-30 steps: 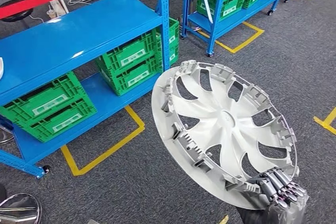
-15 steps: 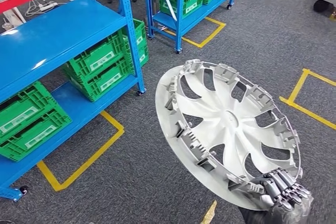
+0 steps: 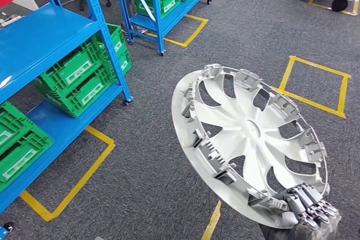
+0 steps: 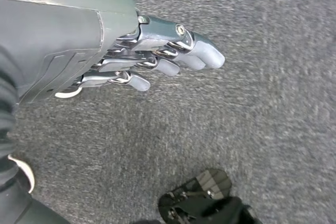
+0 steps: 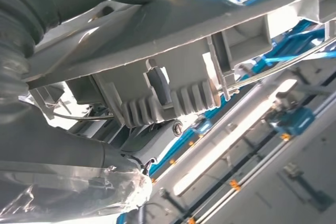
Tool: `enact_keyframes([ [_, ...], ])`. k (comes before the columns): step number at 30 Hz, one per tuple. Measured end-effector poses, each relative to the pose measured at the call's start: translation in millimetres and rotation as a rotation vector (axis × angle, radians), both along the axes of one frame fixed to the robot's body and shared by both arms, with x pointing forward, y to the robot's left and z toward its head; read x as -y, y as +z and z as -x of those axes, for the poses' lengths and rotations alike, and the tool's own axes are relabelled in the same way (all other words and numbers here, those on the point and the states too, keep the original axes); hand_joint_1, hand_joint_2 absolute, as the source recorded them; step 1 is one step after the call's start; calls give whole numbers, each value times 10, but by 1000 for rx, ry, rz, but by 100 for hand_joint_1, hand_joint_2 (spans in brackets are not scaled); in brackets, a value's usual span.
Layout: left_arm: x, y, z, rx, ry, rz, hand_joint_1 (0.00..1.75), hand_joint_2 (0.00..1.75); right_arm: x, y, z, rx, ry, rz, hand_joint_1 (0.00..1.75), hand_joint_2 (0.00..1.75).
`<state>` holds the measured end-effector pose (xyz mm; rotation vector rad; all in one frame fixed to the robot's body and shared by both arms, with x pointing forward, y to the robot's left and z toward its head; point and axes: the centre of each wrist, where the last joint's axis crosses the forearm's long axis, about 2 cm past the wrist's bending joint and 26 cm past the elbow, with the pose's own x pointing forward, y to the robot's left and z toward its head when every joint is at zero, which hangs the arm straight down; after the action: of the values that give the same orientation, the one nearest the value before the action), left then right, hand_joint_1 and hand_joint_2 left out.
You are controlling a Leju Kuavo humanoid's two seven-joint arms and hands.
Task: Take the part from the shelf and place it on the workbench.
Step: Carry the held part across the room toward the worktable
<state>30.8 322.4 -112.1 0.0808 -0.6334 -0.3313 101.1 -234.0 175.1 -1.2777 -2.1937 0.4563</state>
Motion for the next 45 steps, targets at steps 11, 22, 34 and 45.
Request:
enact_keyframes([
  [11,-10,-3,43,-8,-1,-2,0,175,-6,7,1,1,-3,-3,175,175],
  [22,-19,-3,46,-7,0,-4,0,175,-7,9,4,1,-5,-5,175,175],
  [34,-26,1,5,0,0,-6,0,175,-7,16,8,3,-7,-8,175,175],
  [45,-137,3,82,-15,1,-30,0,175,-11,18,10,3,-9,-11,175,175],
])
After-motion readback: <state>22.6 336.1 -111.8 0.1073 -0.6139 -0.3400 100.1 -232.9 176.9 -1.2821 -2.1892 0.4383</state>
